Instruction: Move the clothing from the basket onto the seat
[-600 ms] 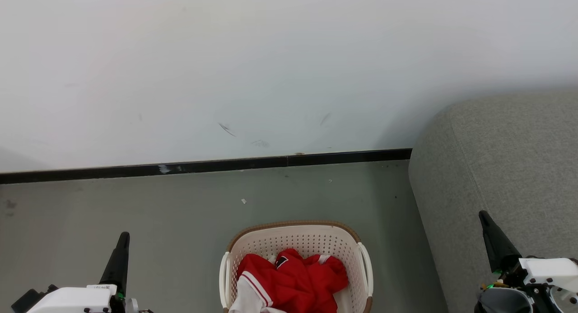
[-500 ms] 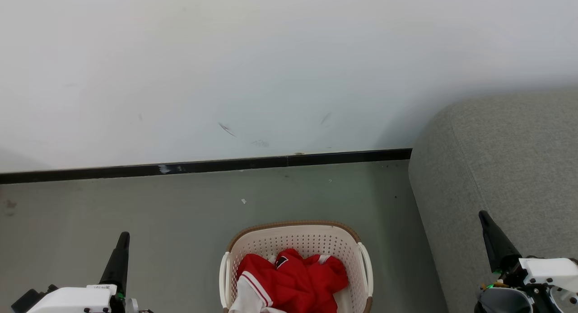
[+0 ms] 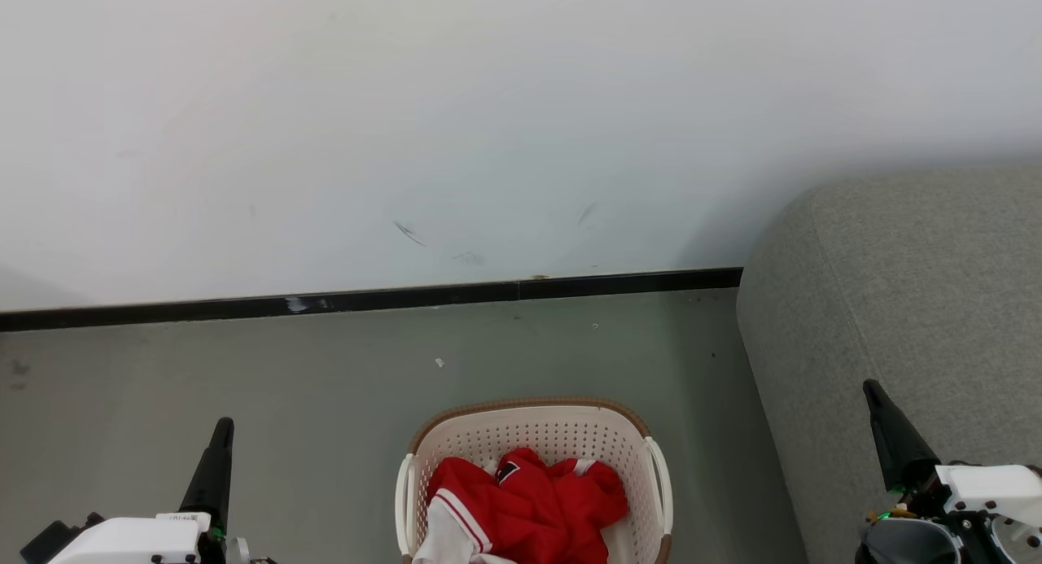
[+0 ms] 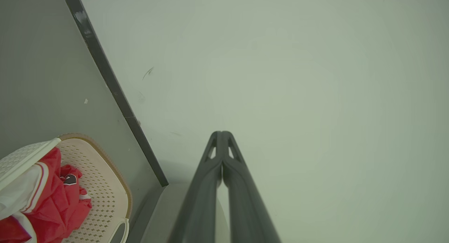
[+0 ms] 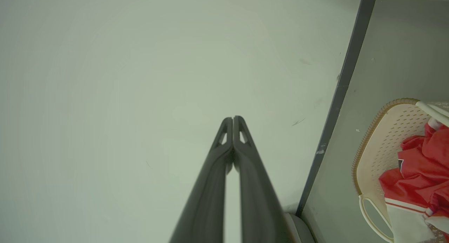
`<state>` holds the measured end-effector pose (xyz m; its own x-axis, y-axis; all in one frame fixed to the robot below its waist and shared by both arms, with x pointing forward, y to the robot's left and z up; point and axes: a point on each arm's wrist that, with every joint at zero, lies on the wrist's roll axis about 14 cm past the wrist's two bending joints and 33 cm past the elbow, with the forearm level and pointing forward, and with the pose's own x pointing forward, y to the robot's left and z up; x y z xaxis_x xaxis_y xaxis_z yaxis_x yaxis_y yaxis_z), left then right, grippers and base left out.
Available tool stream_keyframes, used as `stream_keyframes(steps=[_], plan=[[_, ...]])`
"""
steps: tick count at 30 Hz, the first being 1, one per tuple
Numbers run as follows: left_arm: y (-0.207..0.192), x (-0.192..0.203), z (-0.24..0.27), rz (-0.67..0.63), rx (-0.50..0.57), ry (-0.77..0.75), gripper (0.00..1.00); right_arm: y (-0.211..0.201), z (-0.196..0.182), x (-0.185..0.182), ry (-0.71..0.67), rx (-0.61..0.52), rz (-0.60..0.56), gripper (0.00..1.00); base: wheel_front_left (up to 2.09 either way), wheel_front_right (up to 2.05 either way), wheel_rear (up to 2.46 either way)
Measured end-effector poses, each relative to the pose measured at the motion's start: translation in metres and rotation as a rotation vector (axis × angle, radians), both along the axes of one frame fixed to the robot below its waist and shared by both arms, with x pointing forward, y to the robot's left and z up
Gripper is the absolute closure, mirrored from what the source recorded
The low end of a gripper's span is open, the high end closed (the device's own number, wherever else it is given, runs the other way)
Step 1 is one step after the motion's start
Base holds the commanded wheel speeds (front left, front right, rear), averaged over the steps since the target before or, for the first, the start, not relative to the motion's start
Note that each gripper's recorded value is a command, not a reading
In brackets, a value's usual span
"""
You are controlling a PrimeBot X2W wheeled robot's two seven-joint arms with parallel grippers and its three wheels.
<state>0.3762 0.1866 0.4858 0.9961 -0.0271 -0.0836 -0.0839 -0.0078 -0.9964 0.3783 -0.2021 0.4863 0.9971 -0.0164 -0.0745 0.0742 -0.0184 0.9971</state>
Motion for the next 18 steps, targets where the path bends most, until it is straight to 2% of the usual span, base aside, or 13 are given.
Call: stream_keyframes(steps=[18], plan=[[0.0, 0.0, 0.0, 0.0, 0.0, 0.0, 1.0, 0.0, 0.0, 0.0, 0.0, 0.0, 0.0, 1.0, 0.0, 0.0, 0.0]])
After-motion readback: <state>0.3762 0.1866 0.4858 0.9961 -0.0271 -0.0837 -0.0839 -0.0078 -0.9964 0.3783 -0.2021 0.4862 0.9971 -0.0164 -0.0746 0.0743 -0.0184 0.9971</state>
